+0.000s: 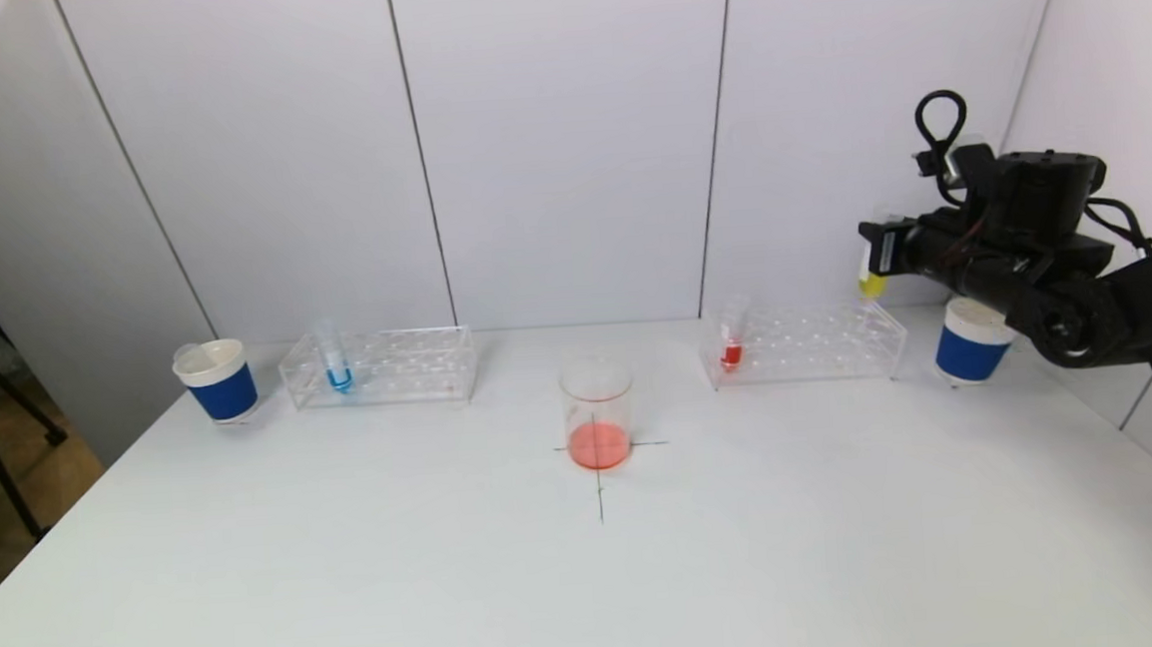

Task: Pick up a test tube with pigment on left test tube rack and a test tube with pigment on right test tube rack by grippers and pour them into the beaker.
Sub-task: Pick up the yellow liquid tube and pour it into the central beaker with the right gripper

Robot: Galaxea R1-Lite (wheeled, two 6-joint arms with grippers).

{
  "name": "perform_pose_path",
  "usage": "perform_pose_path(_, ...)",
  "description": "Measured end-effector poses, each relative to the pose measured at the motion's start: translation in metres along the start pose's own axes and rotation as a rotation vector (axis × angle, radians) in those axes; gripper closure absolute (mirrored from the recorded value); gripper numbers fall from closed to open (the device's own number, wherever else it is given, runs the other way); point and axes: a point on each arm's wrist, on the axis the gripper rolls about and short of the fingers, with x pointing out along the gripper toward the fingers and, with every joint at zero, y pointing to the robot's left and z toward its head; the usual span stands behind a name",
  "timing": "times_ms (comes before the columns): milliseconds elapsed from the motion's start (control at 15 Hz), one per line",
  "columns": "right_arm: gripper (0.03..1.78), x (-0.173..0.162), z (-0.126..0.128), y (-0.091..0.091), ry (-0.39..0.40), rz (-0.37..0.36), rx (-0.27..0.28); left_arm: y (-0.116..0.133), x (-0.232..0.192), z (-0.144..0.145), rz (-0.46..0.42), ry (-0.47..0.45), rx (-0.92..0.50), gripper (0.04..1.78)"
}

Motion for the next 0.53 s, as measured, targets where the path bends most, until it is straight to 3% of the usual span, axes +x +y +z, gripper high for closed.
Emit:
perform_pose_path(333,1.35,-0.006,0.058,0.004,0.003,0.012,-0.025,0.0,0.0,0.0,0.0,0.0,0.0,0.06)
perform_pose_path(533,1.35,-0.009,0.09,0.018,0.007,0.043,-0.051,0.0,0.0,0.0,-0.001,0.0,0.0,0.06)
